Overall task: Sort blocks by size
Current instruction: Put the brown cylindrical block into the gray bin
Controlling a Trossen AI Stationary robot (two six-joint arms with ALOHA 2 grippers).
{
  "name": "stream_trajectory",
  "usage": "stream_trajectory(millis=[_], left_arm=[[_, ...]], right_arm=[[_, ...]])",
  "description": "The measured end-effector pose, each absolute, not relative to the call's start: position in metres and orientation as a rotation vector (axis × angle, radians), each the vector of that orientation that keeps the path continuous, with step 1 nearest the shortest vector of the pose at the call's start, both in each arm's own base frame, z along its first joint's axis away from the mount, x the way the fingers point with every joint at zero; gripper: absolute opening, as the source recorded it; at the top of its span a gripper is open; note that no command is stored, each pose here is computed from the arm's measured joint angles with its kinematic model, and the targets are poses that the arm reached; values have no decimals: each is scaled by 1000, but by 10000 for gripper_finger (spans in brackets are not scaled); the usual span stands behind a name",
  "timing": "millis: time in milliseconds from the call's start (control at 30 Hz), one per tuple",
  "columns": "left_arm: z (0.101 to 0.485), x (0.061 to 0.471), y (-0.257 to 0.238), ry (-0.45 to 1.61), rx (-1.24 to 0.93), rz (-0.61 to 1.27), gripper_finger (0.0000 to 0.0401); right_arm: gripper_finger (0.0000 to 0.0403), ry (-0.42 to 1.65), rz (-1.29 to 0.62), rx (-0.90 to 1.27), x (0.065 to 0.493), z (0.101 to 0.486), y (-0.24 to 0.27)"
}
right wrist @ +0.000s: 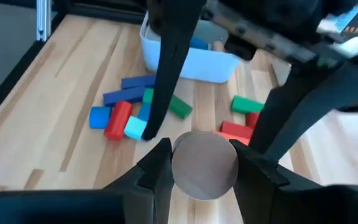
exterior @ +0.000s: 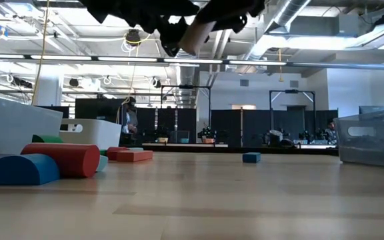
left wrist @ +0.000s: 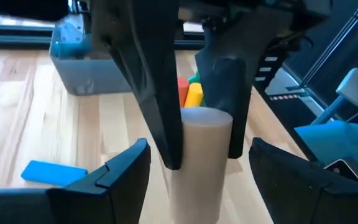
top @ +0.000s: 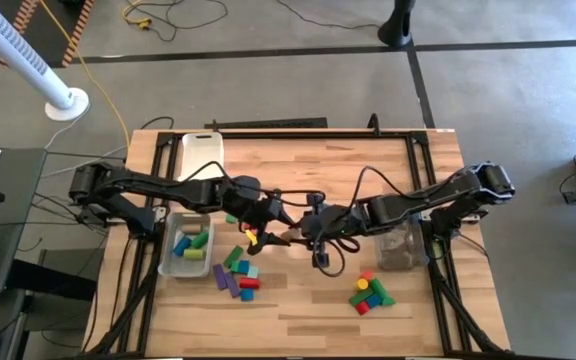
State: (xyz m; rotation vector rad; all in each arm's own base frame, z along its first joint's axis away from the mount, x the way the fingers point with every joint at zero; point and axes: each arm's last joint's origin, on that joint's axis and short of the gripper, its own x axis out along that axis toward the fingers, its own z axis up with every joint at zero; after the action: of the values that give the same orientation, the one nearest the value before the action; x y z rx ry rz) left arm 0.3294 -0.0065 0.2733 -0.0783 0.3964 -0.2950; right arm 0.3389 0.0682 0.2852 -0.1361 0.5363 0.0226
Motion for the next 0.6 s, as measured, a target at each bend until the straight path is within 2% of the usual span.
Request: stream_trajectory(millis=[400,600], left_arm=[[270,328,-5,430,-51,-254,240],[270,329,-5,423,-32,-256,175]], right_arm=[[158,483,0,-133,342,291,61],[158,473,-1,-132,342,292,61]])
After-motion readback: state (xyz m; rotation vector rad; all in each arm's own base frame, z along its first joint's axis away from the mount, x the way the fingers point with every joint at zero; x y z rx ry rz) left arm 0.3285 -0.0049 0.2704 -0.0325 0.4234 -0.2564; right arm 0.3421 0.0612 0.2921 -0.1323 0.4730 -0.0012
